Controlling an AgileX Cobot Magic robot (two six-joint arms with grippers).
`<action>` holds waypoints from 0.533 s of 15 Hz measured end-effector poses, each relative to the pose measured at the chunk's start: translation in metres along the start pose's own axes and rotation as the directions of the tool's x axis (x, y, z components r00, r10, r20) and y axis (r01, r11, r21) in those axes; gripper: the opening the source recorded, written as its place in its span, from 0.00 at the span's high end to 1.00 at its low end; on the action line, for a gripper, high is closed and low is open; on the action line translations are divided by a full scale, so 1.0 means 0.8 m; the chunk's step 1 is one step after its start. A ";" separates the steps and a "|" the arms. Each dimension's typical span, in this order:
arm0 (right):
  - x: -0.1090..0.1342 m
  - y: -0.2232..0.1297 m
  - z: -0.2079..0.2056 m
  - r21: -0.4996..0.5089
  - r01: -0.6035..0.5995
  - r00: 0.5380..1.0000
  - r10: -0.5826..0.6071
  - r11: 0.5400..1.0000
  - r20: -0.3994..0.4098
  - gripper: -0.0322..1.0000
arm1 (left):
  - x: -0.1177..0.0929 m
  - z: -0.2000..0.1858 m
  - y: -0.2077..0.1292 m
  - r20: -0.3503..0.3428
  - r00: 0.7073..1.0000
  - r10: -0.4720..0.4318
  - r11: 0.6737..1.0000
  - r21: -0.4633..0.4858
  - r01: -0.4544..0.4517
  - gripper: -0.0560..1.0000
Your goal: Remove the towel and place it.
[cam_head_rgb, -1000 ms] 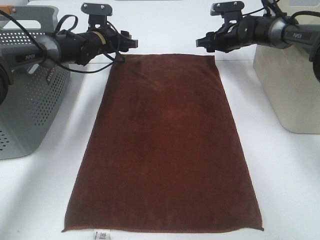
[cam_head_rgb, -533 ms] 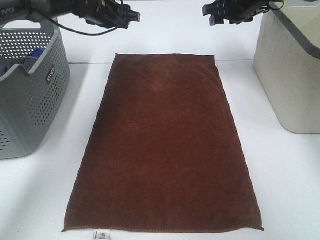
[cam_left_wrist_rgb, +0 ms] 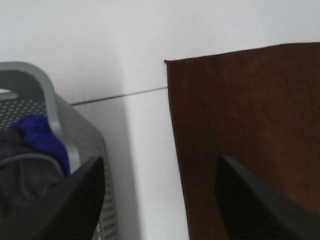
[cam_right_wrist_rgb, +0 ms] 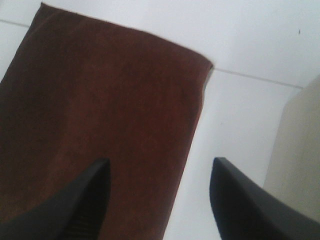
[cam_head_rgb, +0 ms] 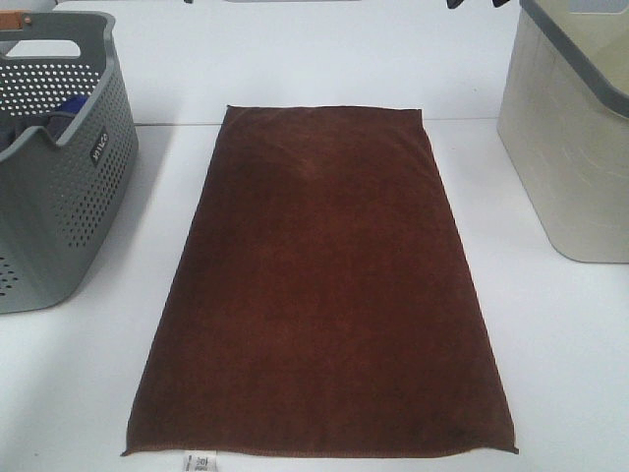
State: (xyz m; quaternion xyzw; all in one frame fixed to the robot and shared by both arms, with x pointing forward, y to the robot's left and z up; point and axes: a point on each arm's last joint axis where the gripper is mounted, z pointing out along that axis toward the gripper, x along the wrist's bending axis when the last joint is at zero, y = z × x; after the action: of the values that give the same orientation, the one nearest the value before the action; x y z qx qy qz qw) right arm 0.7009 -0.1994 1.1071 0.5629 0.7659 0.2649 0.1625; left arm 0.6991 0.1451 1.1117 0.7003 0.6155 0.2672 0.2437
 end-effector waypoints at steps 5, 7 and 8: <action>0.007 -0.006 -0.054 0.037 -0.043 0.999 0.043 0.998 -0.003 0.42 | 0.011 -0.049 -0.007 -0.021 1.000 -0.012 0.995 0.094 0.014 0.36; 0.011 -0.013 -0.081 0.024 -0.047 0.999 0.047 0.999 -0.004 0.42 | 0.009 -0.082 -0.008 0.000 1.000 -0.001 0.997 0.072 0.001 0.36; 0.011 -0.013 -0.081 0.024 -0.047 0.999 0.047 0.999 -0.004 0.42 | 0.009 -0.082 -0.008 0.000 1.000 -0.001 0.997 0.072 0.001 0.36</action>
State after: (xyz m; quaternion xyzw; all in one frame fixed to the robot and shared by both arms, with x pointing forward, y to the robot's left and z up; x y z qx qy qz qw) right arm 0.6549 -0.2079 1.1536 0.5820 0.7559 0.2609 0.1478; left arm 0.6512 0.1536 1.1562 0.7082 0.6251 0.2448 0.2187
